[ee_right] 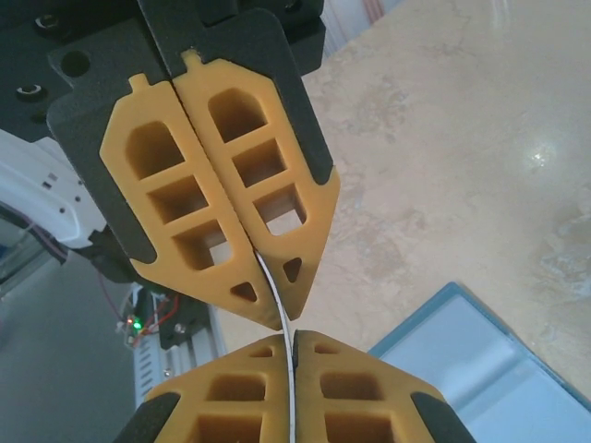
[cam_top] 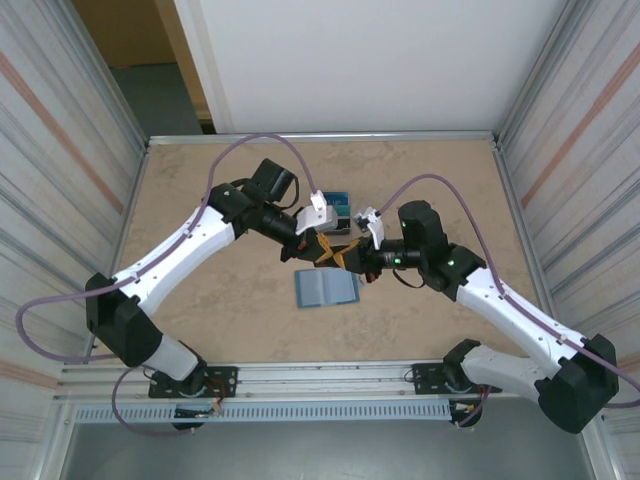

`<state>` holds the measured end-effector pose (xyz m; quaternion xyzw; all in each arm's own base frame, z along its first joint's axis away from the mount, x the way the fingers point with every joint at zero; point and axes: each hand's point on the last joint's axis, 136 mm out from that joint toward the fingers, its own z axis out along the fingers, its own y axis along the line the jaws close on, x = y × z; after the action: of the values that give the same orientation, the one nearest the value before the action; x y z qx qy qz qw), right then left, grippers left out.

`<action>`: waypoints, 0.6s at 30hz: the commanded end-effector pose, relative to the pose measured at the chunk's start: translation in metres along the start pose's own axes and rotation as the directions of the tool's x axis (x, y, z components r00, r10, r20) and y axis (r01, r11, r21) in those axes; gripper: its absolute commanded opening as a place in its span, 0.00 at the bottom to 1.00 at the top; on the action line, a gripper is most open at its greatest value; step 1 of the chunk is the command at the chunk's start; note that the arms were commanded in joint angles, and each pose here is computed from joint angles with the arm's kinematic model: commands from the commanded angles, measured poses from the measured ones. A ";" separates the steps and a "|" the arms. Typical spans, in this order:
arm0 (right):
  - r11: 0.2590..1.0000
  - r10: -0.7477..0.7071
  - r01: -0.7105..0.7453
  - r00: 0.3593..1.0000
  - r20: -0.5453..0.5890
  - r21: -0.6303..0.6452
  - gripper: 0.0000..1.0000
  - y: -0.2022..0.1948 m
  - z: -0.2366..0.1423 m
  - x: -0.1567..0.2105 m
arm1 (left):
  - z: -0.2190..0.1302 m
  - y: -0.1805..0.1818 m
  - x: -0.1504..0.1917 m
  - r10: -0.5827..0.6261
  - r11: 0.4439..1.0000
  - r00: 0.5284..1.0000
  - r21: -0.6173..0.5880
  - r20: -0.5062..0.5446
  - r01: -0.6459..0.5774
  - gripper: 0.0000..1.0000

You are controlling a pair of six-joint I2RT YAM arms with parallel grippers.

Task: Take the credit cards out of the card holder

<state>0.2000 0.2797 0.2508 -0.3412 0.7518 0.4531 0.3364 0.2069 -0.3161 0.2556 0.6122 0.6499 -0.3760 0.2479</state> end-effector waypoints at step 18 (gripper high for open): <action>0.803 0.095 -0.241 0.955 0.283 0.545 0.99 -0.073 -0.095 -0.012 | 0.015 0.148 0.036 0.177 0.936 0.978 -0.286 -0.113 -0.203 0.00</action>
<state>0.2352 0.1997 0.2728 -0.1785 0.8073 0.3251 0.4590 0.3187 -0.3065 0.1891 0.6168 0.6783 -0.2565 0.3060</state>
